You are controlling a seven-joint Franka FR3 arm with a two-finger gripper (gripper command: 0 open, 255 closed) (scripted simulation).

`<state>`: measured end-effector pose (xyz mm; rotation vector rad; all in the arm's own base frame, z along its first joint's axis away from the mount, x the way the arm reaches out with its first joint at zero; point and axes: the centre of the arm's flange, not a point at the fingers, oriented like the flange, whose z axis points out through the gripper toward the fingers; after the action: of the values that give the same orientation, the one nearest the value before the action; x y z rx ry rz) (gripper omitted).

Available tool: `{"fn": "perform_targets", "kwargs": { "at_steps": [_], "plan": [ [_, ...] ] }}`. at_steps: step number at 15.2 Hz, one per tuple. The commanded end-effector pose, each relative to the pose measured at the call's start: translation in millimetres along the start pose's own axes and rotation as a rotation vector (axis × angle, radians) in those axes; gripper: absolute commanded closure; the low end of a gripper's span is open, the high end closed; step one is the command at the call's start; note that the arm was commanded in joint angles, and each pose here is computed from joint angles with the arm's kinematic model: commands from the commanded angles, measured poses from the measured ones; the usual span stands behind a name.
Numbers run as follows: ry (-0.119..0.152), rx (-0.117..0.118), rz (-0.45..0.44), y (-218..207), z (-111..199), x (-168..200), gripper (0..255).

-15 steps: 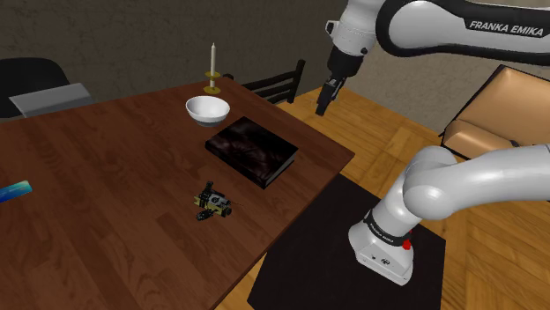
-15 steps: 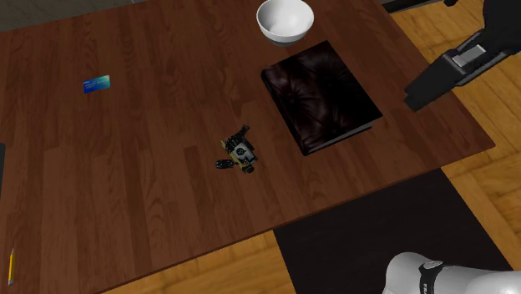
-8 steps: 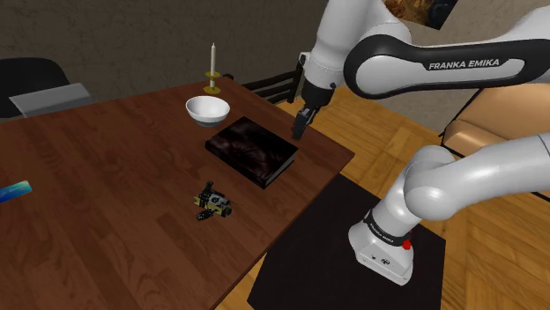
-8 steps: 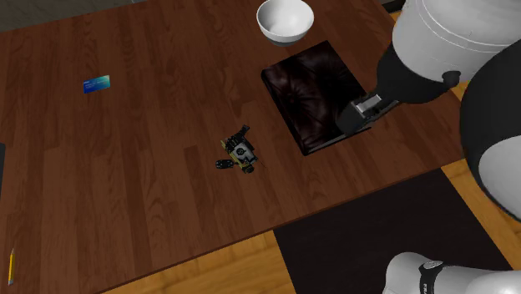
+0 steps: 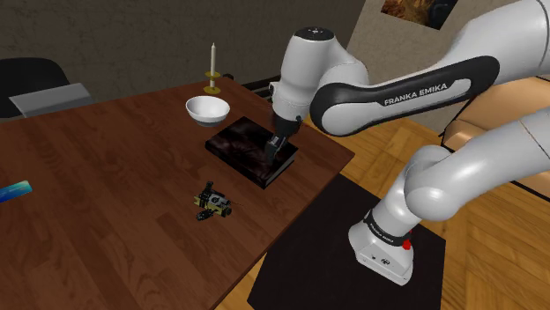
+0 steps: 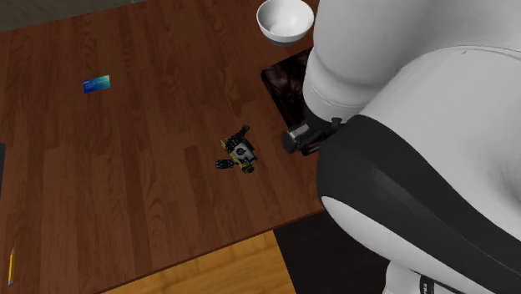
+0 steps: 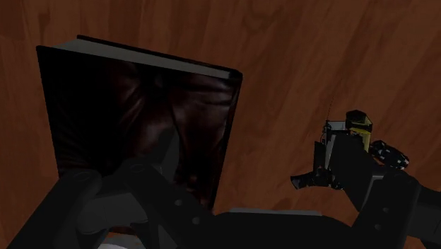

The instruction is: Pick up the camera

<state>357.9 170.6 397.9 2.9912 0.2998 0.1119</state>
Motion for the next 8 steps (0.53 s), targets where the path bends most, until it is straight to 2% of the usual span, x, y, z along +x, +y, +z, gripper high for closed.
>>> {"fn": "perform_targets", "kwargs": {
  "at_steps": [1,8],
  "plan": [
    [0.005,0.005,-0.005,-18.6,20.6,6.4,0],
    [0.016,0.016,-0.024,-79.1,83.1,32.2,0]
  ]
}}
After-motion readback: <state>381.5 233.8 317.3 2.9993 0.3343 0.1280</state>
